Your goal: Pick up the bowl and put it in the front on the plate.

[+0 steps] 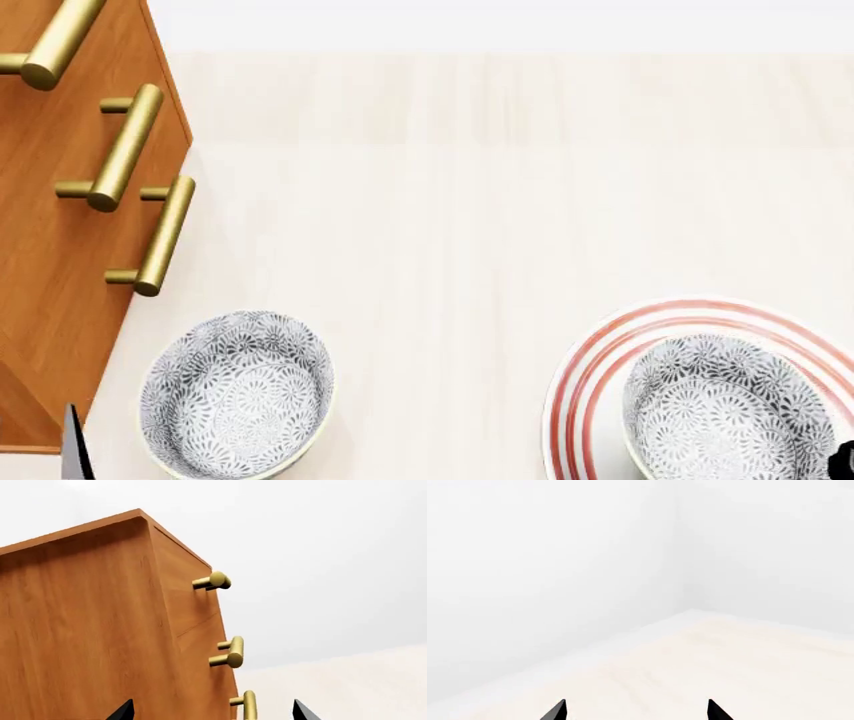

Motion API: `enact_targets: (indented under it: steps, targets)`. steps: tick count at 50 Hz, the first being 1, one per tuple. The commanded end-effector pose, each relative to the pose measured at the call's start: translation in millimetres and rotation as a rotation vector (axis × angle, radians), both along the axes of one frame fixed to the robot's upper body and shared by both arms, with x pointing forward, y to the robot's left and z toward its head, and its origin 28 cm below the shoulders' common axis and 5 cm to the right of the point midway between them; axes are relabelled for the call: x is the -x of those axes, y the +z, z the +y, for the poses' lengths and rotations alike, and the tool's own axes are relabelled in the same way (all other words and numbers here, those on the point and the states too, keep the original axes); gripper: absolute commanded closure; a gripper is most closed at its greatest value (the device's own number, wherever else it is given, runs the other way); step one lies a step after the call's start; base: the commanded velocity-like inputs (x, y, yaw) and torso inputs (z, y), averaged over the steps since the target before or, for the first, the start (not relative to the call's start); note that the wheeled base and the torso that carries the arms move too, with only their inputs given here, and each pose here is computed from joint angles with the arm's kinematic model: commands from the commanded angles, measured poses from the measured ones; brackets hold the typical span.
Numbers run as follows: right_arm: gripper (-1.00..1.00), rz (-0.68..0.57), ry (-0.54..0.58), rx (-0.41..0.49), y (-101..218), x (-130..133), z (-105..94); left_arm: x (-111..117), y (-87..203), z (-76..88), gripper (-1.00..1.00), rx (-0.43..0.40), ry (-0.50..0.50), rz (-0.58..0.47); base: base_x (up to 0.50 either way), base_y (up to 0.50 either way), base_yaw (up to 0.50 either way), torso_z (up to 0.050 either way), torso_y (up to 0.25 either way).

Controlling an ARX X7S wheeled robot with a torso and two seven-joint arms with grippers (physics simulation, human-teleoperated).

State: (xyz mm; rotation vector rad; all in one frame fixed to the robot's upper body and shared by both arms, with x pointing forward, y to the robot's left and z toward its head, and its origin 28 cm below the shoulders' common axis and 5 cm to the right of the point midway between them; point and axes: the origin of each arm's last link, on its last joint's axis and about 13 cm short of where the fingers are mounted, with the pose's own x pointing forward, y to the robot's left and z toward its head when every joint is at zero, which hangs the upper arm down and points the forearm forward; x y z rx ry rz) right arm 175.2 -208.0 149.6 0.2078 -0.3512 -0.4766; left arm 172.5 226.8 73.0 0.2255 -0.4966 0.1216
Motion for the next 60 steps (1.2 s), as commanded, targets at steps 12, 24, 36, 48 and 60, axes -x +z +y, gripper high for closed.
enact_targets:
  steps: [12, 24, 36, 48, 60]
  targets:
    - [-1.0, -0.105, -0.124, 0.255, -58, -3, 15.7, 7, -17, 48.2, -1.0, -0.064, 0.284, -0.056, 0.0, 0.0, 0.0, 0.0, 0.0]
    - [-1.0, -0.31, -0.256, 0.342, -43, -24, 14.9, -7, 13, 67.8, -1.0, -0.018, 0.426, -0.209, 0.0, 0.0, 0.0, 0.0, 0.0]
    - [-1.0, -0.666, -0.413, 0.479, 9, -24, 9.0, -14, 51, 74.2, -1.0, 0.016, 0.495, -0.394, 0.0, 0.0, 0.0, 0.0, 0.0]
    - [-1.0, -0.704, -0.433, 0.47, 12, -25, 8.5, -14, 56, 75.8, -1.0, 0.025, 0.507, -0.413, 0.0, 0.0, 0.0, 0.0, 0.0]
    - [-1.0, -0.674, -0.45, 0.423, 8, -28, 7.4, -17, 54, 78.9, -1.0, 0.044, 0.526, -0.395, 0.0, 0.0, 0.0, 0.0, 0.0]
